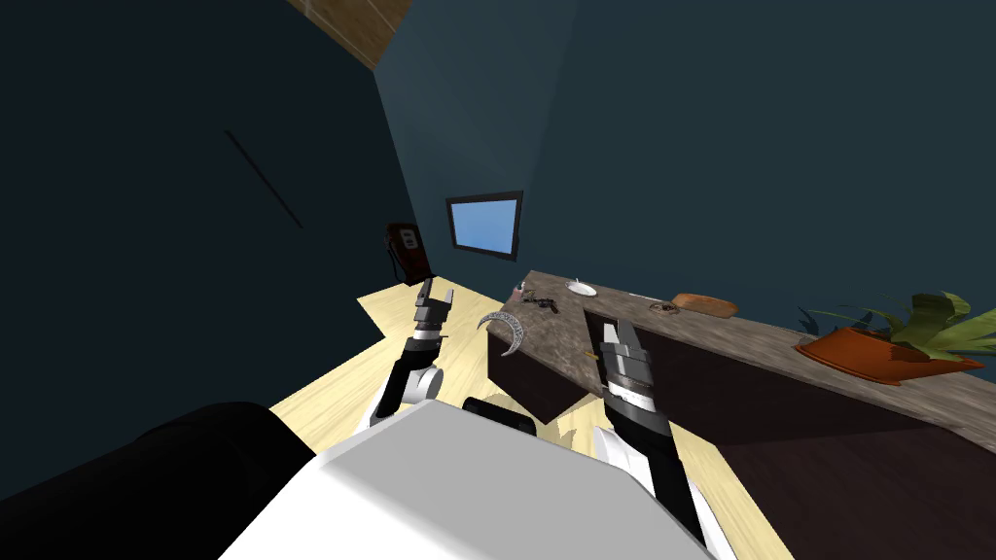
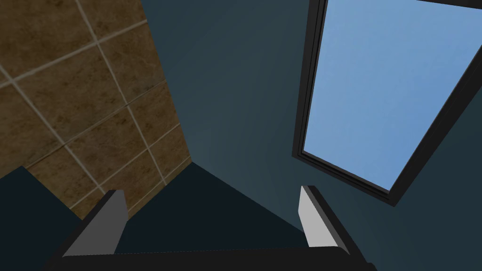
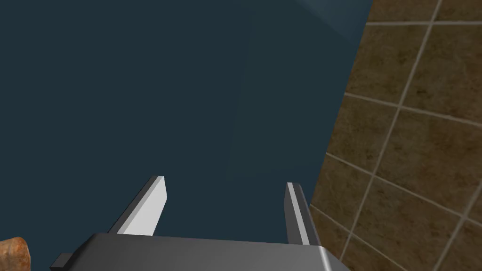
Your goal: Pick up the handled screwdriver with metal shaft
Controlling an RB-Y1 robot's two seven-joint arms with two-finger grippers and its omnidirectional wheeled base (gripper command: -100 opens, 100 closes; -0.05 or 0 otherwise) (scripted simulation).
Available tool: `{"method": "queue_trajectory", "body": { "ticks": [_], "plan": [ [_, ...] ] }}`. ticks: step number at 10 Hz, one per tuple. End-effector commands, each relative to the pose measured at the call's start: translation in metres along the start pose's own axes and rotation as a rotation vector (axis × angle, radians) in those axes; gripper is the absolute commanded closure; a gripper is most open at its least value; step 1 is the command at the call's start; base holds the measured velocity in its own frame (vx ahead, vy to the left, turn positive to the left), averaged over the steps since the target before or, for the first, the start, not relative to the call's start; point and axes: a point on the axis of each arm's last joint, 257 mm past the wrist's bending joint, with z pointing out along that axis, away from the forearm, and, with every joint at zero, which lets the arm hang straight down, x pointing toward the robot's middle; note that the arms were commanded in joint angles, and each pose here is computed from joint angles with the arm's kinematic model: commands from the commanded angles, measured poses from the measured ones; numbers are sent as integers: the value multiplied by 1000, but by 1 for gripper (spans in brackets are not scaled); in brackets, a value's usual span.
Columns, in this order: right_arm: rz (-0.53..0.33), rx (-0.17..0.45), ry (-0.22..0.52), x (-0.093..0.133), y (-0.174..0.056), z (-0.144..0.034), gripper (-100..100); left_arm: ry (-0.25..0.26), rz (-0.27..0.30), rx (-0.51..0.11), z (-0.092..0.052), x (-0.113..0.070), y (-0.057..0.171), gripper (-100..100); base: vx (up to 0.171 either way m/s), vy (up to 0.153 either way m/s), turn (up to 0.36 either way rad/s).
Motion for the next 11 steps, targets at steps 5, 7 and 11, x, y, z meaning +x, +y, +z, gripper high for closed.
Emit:
{"method": "queue_trajectory", "body": {
  "ticks": [5,7,11],
  "plan": [
    [-79,91,228,60,-43,-52,-100,0,0,0,0,0,0,0,-58,-28,-20],
    [-110,149,336,84,-66,-87,-100,0,0,0,0,0,0,0,-74,-24,20],
    [-164,245,527,113,-100,-157,-100,0,0,0,0,0,0,0,-46,-16,56]
  ]
}}
